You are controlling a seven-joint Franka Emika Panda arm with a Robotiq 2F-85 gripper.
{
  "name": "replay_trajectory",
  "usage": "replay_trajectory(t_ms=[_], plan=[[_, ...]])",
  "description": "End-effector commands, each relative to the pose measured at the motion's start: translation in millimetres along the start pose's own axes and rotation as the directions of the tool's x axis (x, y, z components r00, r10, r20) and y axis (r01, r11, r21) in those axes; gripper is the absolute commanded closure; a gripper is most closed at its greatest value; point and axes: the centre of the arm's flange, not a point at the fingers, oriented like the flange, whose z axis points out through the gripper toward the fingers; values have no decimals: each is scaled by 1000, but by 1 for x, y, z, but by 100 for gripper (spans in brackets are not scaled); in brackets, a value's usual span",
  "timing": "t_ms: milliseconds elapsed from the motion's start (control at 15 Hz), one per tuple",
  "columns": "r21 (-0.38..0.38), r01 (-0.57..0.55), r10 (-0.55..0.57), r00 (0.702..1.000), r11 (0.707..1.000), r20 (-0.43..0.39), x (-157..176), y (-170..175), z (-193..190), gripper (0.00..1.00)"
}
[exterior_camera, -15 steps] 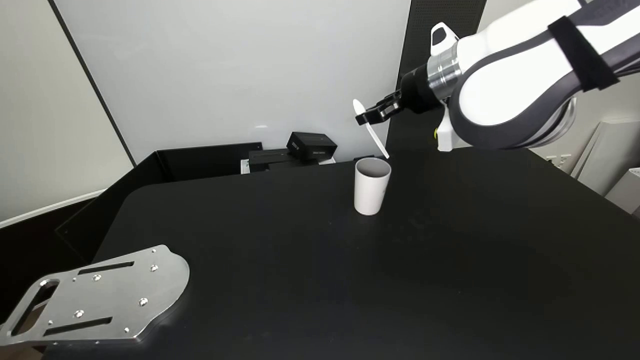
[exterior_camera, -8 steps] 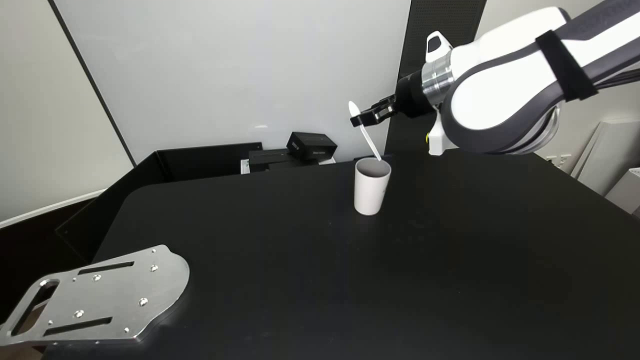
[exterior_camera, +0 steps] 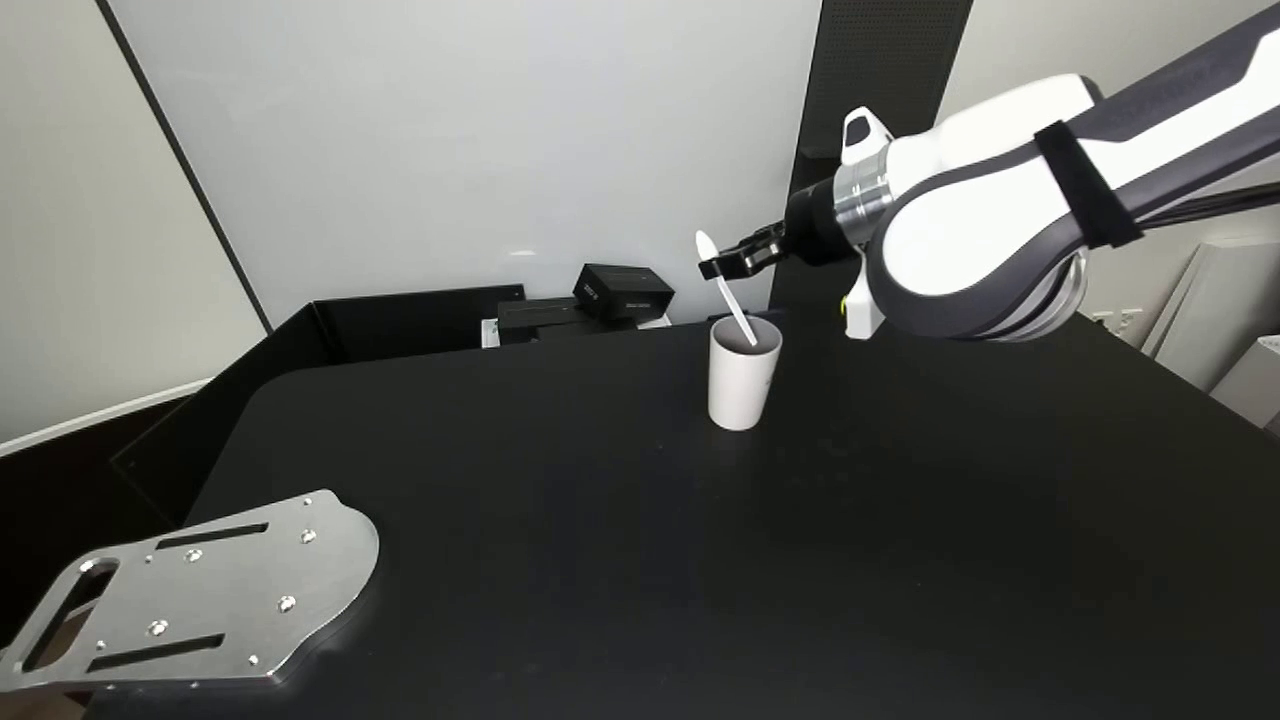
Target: Pick the spoon and put it in the cup
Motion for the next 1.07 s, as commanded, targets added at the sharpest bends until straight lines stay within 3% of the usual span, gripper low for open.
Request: replay_trajectory(t_ms=[0, 333, 400, 533, 800, 1000], plan=[[5, -18, 18, 1000, 1000, -18, -9, 9, 19, 93], [4, -29, 29, 1000, 1000, 8, -24, 16, 29, 93], [5, -33, 33, 999, 999, 13, -26, 16, 30, 46], [7, -32, 32, 999, 999, 27, -25, 17, 31, 40], [5, -19, 19, 999, 1000, 44, -2, 19, 20, 12], [3, -13, 13, 993, 1000, 120, 18, 15, 7, 0]])
